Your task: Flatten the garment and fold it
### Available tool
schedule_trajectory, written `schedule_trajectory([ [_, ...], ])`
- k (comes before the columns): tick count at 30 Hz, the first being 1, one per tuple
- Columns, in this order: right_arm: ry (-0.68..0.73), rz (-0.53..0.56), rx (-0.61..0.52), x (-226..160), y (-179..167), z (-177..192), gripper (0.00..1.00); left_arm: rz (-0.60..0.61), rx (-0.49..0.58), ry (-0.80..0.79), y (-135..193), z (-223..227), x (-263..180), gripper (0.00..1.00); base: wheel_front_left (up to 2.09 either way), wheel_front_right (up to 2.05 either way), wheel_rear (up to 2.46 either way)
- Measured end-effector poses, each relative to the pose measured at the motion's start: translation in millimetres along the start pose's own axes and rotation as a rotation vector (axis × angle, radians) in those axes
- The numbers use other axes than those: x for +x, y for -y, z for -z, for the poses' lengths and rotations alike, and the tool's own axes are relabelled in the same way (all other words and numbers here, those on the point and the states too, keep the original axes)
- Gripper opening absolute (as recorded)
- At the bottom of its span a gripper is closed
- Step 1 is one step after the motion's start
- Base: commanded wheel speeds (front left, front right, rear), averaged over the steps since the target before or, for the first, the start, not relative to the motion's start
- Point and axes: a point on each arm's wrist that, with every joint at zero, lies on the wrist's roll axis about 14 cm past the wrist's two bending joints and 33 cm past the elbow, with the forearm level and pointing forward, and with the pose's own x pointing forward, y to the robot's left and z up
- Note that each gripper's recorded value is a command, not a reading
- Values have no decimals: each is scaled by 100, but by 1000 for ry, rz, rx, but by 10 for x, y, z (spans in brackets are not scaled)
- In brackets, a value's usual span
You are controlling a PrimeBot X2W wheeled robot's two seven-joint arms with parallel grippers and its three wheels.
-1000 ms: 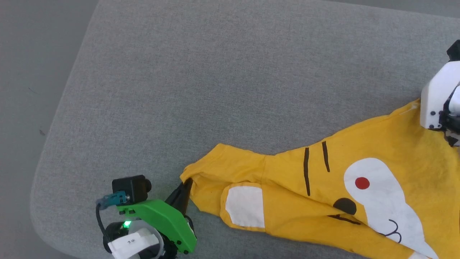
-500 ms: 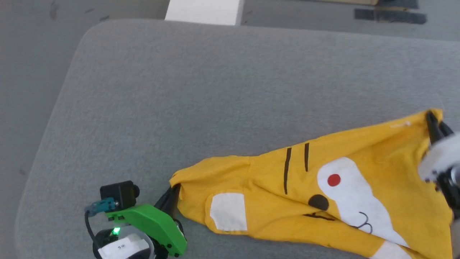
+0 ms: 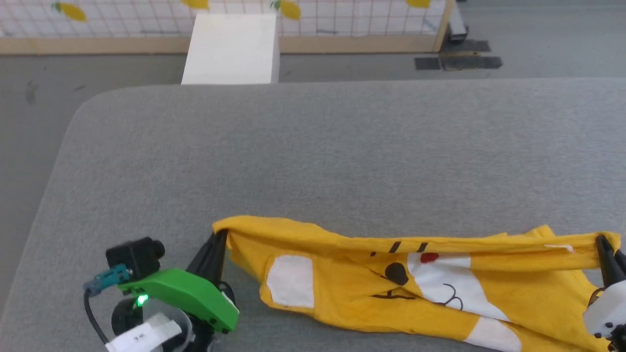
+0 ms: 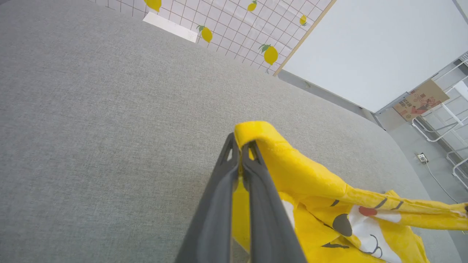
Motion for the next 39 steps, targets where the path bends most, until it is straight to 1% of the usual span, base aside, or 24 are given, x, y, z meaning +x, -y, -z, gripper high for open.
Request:
schedule_trajectory([
  [4, 53, -21, -37, -126, -27, -291, 0, 85, 43, 52, 213, -236, 76, 0, 0, 0, 0],
  [6, 71, -34, -82, -140, -32, -463, 0, 139, 79, 73, 346, -387, 142, 0, 0, 0, 0],
  [9, 119, -52, -164, -85, -62, -850, 0, 241, 154, 116, 610, -691, 285, 0, 0, 0, 0],
  [12, 168, -86, -251, 71, -197, -1286, 0, 305, 196, 187, 822, -1079, 493, 0, 0, 0, 0],
  [17, 209, -112, -313, 428, -365, -1851, 0, 356, 224, 297, 1072, -1680, 881, 0, 0, 0, 0],
  [20, 232, -123, -326, 685, -489, -2122, 0, 359, 268, 386, 1192, -2055, 1121, 0, 0, 0, 0],
  [22, 249, -144, -297, 879, -610, -2282, 0, 342, 302, 457, 1223, -2309, 1283, 0, 0, 0, 0],
  [24, 273, -148, -284, 1045, -689, -2446, 0, 324, 311, 521, 1234, -2536, 1419, 0, 0, 0, 0],
  [28, 340, -135, -272, 1374, -816, -2748, 0, 302, 351, 649, 1286, -2951, 1667, 0, 0, 0, 0],
  [32, 421, -103, -299, 1647, -903, -2966, 0, 279, 389, 794, 1301, -3351, 1822, 0, 0, 0, 0],
  [36, 518, -67, -334, 1842, -946, -3127, 0, 284, 390, 939, 1328, -3604, 1905, 0, 0, 0, 0],
  [39, 564, -57, -355, 1987, -971, -3106, 0, 296, 382, 991, 1295, -3635, 2022, 0, 0, 0, 0],
])
